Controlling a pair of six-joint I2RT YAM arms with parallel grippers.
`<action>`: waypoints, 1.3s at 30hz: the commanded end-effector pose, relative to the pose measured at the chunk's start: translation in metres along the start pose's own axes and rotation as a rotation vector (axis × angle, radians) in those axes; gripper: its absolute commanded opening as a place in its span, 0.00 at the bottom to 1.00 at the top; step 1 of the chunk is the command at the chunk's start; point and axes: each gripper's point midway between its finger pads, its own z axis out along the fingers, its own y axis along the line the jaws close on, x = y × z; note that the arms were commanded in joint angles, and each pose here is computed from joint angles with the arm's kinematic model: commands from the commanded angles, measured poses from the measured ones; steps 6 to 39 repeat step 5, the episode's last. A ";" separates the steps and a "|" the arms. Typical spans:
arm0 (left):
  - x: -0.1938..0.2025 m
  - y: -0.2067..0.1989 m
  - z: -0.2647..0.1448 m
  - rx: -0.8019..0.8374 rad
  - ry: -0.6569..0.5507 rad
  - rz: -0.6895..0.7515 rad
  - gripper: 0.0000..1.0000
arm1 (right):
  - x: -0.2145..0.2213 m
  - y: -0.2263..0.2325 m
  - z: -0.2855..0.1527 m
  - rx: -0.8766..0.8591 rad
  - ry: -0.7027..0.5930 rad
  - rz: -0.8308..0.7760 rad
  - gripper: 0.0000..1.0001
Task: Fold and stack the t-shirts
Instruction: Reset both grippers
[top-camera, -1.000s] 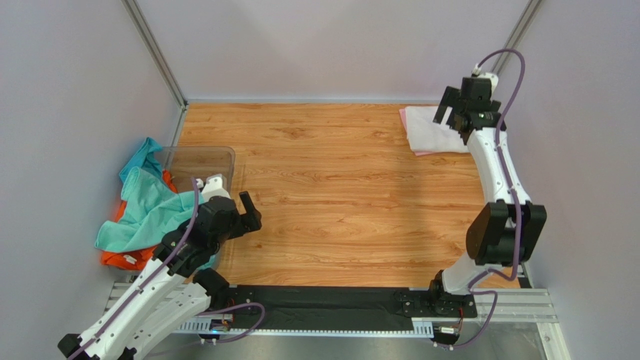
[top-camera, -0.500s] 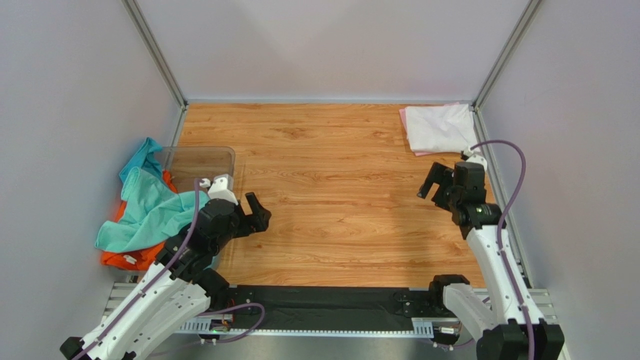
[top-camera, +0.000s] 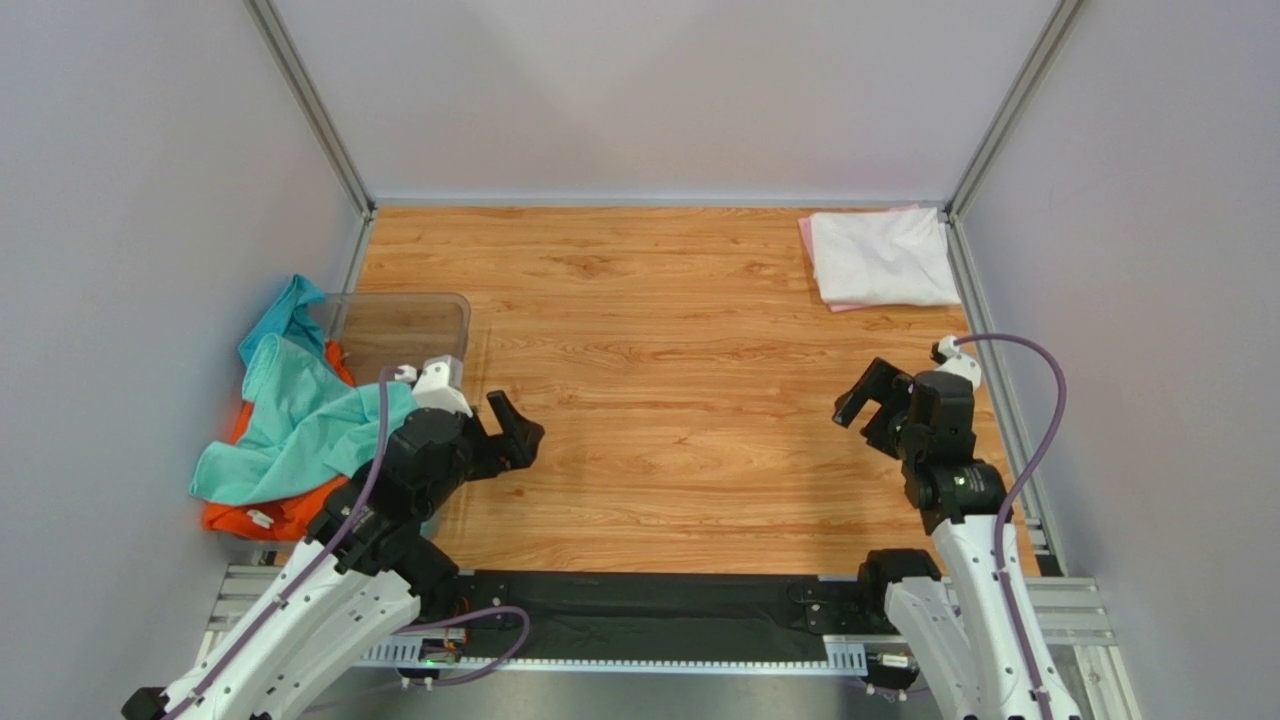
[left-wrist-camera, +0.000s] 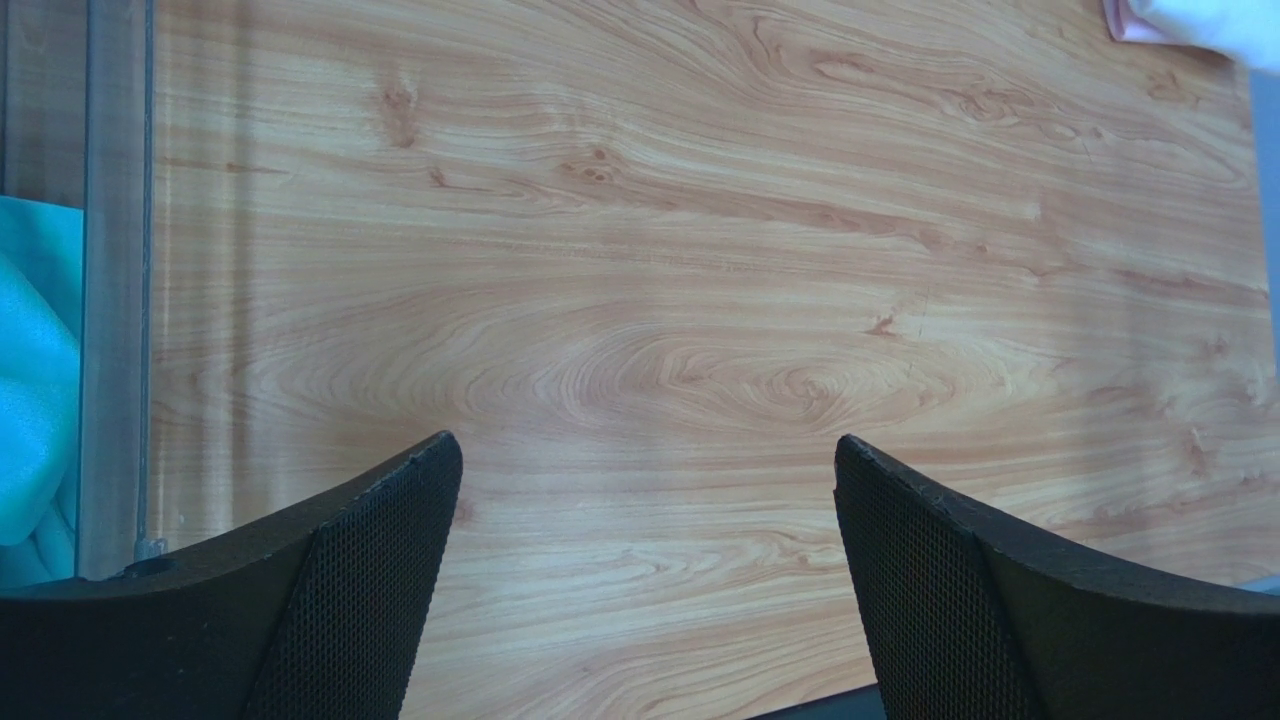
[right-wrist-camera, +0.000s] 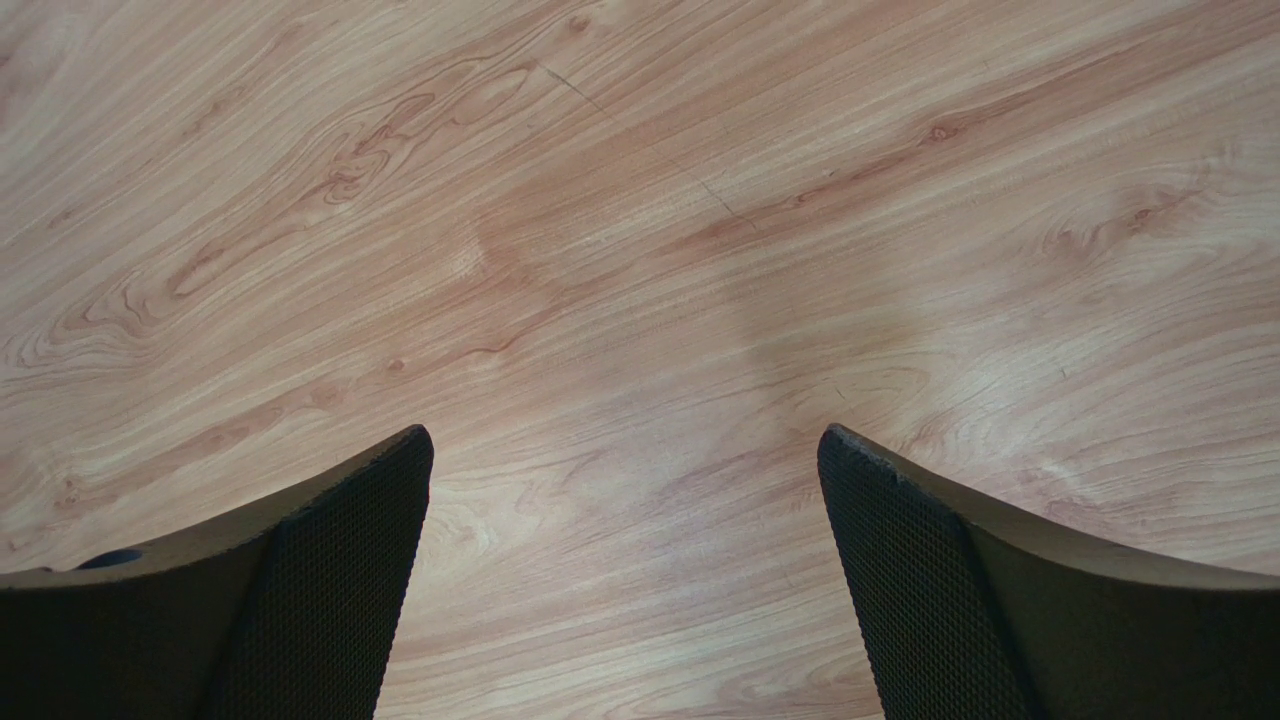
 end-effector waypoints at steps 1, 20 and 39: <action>-0.001 0.002 -0.001 -0.005 -0.010 -0.026 1.00 | -0.011 0.006 0.002 -0.024 -0.057 0.023 1.00; 0.003 0.007 -0.002 -0.031 0.002 -0.044 1.00 | -0.009 0.006 0.005 -0.030 -0.060 0.024 1.00; 0.003 0.007 -0.002 -0.031 0.002 -0.044 1.00 | -0.009 0.006 0.005 -0.030 -0.060 0.024 1.00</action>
